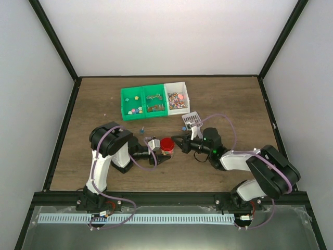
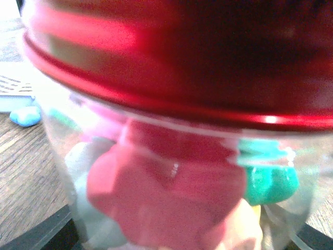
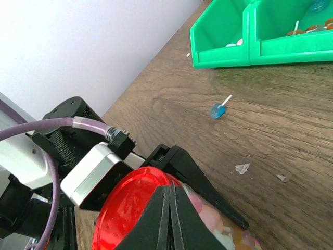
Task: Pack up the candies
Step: Screw the bottle lid onto the packing bottle, then move the packing bottle to the center of the board.
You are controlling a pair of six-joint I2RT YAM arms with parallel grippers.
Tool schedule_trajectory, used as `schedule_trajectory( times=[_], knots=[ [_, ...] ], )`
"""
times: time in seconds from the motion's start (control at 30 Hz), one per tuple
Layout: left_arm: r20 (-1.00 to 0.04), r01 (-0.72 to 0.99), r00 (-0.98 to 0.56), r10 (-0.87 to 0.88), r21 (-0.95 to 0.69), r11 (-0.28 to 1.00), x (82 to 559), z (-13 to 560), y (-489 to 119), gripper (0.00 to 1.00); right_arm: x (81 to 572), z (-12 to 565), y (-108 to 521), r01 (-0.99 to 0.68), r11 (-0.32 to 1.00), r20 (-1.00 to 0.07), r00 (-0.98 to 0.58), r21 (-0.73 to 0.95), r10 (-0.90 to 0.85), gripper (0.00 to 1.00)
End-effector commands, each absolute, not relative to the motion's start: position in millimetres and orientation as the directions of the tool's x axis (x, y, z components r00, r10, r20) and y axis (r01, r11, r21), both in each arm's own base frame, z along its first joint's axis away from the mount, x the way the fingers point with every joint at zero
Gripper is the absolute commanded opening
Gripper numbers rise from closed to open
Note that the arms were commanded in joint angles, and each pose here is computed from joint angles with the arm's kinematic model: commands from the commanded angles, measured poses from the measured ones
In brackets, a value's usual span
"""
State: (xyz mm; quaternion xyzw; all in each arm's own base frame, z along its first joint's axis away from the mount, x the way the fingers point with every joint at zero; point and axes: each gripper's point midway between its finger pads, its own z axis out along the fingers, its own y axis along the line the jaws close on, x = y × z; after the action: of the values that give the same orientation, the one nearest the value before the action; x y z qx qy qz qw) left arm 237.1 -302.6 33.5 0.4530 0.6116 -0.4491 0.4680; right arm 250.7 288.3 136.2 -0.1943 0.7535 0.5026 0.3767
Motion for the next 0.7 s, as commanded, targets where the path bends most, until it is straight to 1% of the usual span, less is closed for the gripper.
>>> schedule_trajectory(
  times=[0.0,0.3,0.67],
  knots=[
    [-0.983,0.904,-0.166,0.075,-0.121,0.411,267.5,26.9,-277.9,0.43,171.0,96.1,298.5,-0.633,0.285,-0.625,-0.770,0.720,-0.129,0.01],
    [-0.982,0.903,-0.174,0.067,-0.132,0.409,268.8,27.4,-279.1,0.43,144.8,98.0,308.4,-0.644,0.217,-0.626,-0.764,0.733,-0.156,0.01],
    [-0.981,0.900,-0.178,0.070,-0.134,0.414,268.7,25.8,-278.3,0.43,127.3,103.7,298.8,-0.649,0.211,-0.633,-0.760,0.731,-0.145,0.01]
  ],
)
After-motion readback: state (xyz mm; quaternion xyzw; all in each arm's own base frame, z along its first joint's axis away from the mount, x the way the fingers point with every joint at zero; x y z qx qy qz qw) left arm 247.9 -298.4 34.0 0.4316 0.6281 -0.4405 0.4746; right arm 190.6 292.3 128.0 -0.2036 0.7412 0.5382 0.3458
